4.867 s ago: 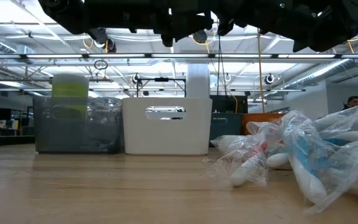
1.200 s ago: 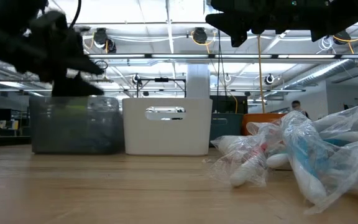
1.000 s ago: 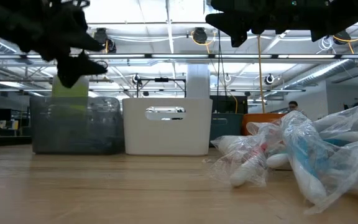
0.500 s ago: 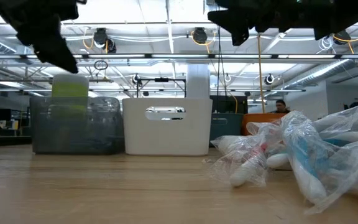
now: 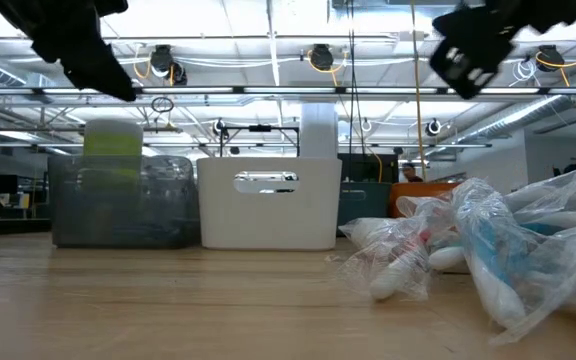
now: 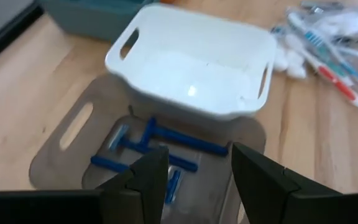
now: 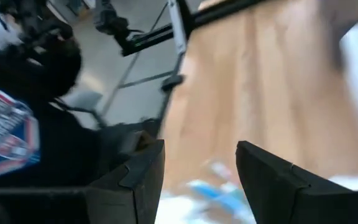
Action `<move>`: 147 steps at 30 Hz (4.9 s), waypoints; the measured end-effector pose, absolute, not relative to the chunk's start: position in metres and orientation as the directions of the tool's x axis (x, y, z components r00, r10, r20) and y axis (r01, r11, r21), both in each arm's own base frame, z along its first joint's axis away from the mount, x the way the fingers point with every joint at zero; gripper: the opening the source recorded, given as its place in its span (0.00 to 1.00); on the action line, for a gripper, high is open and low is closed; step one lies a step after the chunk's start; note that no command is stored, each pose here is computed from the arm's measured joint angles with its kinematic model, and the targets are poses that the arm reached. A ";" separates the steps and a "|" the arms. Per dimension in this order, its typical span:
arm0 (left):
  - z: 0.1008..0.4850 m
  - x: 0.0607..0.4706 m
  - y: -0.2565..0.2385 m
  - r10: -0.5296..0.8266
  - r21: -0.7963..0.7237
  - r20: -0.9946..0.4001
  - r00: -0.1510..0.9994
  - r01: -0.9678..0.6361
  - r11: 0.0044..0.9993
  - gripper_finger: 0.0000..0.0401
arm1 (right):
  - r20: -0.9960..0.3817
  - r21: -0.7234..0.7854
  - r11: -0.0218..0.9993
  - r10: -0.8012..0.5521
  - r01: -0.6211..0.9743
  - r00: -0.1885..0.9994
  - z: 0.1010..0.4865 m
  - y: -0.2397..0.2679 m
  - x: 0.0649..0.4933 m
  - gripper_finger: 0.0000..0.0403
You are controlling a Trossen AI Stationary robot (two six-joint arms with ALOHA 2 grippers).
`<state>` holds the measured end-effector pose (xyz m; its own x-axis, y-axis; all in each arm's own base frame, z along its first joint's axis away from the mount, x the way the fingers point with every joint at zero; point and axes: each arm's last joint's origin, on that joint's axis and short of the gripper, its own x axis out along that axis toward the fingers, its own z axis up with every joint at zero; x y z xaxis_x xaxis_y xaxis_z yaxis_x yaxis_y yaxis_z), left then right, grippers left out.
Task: Pick & Place Travel size toiletries
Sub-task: Put the blue razor into the black bin
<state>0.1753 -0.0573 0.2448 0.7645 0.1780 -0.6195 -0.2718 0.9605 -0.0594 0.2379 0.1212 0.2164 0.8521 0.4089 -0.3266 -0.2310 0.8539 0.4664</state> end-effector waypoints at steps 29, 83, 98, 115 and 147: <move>0.257 0.189 -0.037 0.351 0.147 -0.479 0.804 -0.321 0.936 0.43 | -0.753 0.627 0.653 0.370 0.424 0.544 0.170 0.210 0.249 0.22; 0.259 0.194 -0.014 0.407 0.191 -0.469 0.784 -0.359 0.913 0.43 | -0.931 0.307 0.715 0.087 0.628 0.355 0.173 0.135 0.237 0.31; 0.258 0.194 -0.014 0.403 0.187 -0.470 0.786 -0.357 0.915 0.43 | -0.931 0.307 0.681 0.069 0.665 0.359 0.134 0.120 0.235 0.31; 0.258 0.194 -0.014 0.402 0.169 -0.470 0.786 -0.367 0.915 0.43 | -0.937 0.277 0.714 0.055 0.643 0.344 0.132 0.114 0.235 0.08; 0.259 0.195 -0.015 0.401 0.162 -0.468 0.787 -0.369 0.915 0.43 | -0.687 0.371 0.835 -0.047 0.406 0.725 0.210 0.101 0.225 0.07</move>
<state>0.1945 -0.0145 0.2587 0.7875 0.4006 -0.4683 -0.3693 0.9151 0.1618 0.2249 0.1013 0.2099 0.7250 -0.0471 -0.6871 0.4059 0.8352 0.3711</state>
